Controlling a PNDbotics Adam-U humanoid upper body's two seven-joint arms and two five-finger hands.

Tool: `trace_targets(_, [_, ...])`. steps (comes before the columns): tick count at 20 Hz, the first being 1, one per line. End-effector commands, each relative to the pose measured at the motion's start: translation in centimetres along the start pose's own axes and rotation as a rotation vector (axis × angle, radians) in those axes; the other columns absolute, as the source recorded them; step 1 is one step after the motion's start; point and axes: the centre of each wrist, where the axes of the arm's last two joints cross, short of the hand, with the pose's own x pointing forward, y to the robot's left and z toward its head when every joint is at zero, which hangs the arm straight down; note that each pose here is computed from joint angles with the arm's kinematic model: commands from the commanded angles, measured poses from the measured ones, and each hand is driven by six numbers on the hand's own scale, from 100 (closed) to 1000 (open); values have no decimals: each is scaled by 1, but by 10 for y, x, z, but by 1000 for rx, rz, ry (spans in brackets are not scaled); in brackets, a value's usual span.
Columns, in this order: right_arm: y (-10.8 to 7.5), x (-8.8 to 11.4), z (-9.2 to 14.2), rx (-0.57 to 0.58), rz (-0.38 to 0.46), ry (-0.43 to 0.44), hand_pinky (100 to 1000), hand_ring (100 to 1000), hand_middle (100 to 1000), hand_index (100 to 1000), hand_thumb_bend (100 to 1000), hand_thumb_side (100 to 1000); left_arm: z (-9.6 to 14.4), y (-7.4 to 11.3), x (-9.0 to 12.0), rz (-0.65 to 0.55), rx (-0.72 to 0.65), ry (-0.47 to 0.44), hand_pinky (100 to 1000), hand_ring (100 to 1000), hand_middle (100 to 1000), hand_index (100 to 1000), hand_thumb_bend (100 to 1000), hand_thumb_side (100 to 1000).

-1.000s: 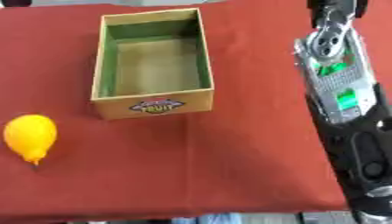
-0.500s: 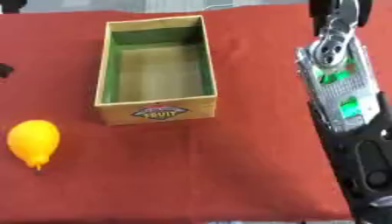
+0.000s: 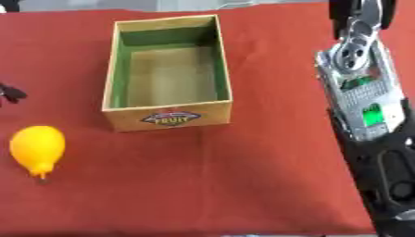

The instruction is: Pick up objects on the table and place them in the box.

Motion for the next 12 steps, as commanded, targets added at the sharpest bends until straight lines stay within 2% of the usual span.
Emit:
trace_targets(1, [-4,8,-5,-4,-6,-34,834,786,687,873,100,1000,-1,6,-1,-9,27,28,698,807,835,1000,904,547])
trace_targets(12, [-4,8,-5,-4,-6,-30,835,787,685,873,100,1000,-27,3,6,-1,18,25,691,800,820,981,901,555])
